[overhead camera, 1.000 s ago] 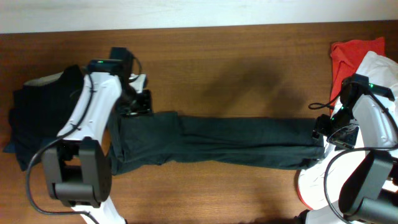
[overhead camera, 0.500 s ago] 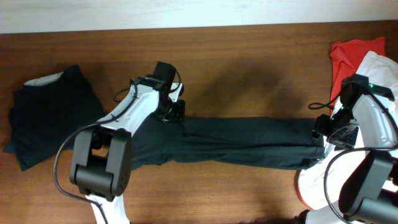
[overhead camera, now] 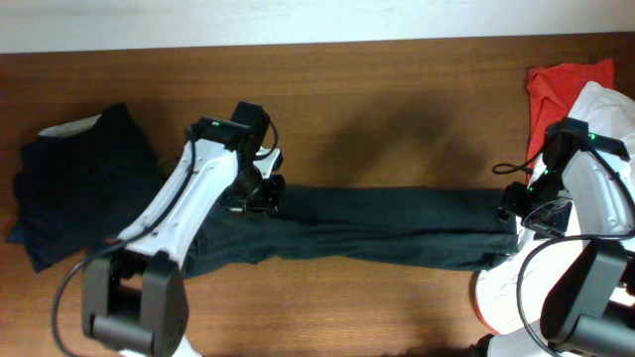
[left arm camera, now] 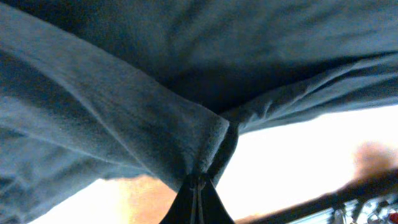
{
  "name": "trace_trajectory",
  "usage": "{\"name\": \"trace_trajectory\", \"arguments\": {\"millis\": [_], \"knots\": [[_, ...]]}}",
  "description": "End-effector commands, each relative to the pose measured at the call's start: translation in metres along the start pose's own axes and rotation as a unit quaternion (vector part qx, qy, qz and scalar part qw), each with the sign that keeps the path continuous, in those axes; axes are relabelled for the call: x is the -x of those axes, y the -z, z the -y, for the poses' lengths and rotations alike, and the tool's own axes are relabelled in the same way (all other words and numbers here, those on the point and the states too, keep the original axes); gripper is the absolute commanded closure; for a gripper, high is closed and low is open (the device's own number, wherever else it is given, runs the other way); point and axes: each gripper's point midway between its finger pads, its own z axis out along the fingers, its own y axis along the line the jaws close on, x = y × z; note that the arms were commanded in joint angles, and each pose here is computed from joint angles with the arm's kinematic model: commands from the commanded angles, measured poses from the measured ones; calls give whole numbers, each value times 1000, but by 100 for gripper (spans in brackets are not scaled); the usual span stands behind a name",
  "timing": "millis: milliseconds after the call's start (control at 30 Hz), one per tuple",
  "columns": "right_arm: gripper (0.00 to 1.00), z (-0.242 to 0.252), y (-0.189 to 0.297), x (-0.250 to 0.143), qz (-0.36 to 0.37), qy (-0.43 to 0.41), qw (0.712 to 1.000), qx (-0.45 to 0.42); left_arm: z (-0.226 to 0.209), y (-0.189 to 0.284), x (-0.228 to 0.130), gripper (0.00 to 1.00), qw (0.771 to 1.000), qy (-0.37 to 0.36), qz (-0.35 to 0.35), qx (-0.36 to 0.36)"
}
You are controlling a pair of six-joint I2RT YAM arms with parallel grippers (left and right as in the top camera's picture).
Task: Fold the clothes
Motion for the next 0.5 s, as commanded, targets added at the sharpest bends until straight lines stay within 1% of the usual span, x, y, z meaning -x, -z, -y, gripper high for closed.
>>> {"name": "trace_trajectory", "arguments": {"millis": [0, 100, 167, 233, 267, 333, 400, 467], "knots": [[32, 0, 0, -1, -1, -3, 1000, 1, 16, 1, -16, 99, 1000, -20, -18, -6], [32, 0, 0, -1, -1, -3, 1000, 1, 28, -25, -39, 99, 999, -14, -52, 4], [32, 0, 0, -1, -1, -3, 1000, 1, 31, -34, -49, 99, 998, -7, -67, 10], [32, 0, 0, -1, 1, -3, 1000, 2, 45, -35, -58, 99, 996, -13, -83, -14], [32, 0, 0, 0, 1, -3, 1000, 2, 44, -36, -51, 99, 997, -17, -69, -9], [32, -1, 0, -1, 0, -3, 1000, 5, 33, -37, -23, 99, 1000, -16, -13, 10], [32, -1, 0, -1, 0, -3, 1000, 5, 13, -31, 19, 99, 996, 30, 72, 33], [32, -1, 0, -1, 0, -3, 1000, 5, -2, -25, 42, 99, 989, 62, 121, 58]]}}
